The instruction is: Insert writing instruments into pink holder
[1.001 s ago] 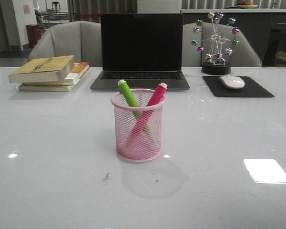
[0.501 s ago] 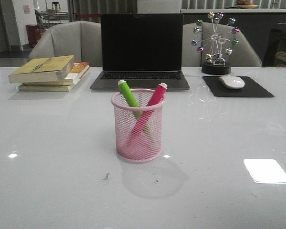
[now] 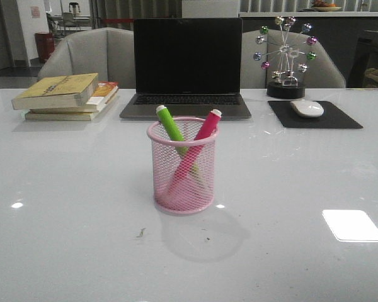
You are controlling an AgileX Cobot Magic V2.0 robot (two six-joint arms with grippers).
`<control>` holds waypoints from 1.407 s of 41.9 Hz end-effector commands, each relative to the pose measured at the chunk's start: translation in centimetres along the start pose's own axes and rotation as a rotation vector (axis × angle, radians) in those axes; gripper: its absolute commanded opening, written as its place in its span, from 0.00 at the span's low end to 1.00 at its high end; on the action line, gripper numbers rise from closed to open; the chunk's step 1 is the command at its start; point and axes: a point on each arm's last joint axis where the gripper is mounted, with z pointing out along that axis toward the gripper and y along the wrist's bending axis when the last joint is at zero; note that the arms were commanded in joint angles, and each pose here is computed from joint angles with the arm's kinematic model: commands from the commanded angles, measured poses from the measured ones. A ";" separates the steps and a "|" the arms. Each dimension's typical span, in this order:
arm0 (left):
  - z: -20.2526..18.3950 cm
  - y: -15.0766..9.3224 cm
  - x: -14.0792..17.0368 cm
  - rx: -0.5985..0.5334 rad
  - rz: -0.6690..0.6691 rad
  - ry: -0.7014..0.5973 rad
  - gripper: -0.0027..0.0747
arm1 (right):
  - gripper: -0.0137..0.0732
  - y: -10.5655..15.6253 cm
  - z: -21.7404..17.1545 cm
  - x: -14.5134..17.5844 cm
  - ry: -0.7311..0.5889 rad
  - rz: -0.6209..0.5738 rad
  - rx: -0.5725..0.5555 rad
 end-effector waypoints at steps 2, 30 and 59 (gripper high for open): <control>-1.0 0.2 0.2 -0.060 -0.046 -0.231 0.16 | 0.22 -0.3 -0.5 -1.3 -0.091 -0.013 0.020; 1.9 -0.9 9.9 -0.056 -0.122 -0.441 0.16 | 0.22 -0.3 -0.5 -1.3 -0.091 -0.013 0.020; 1.8 -0.8 9.8 -0.068 -0.072 -0.462 0.16 | 0.22 -0.3 -0.5 -1.3 -0.091 -0.013 0.020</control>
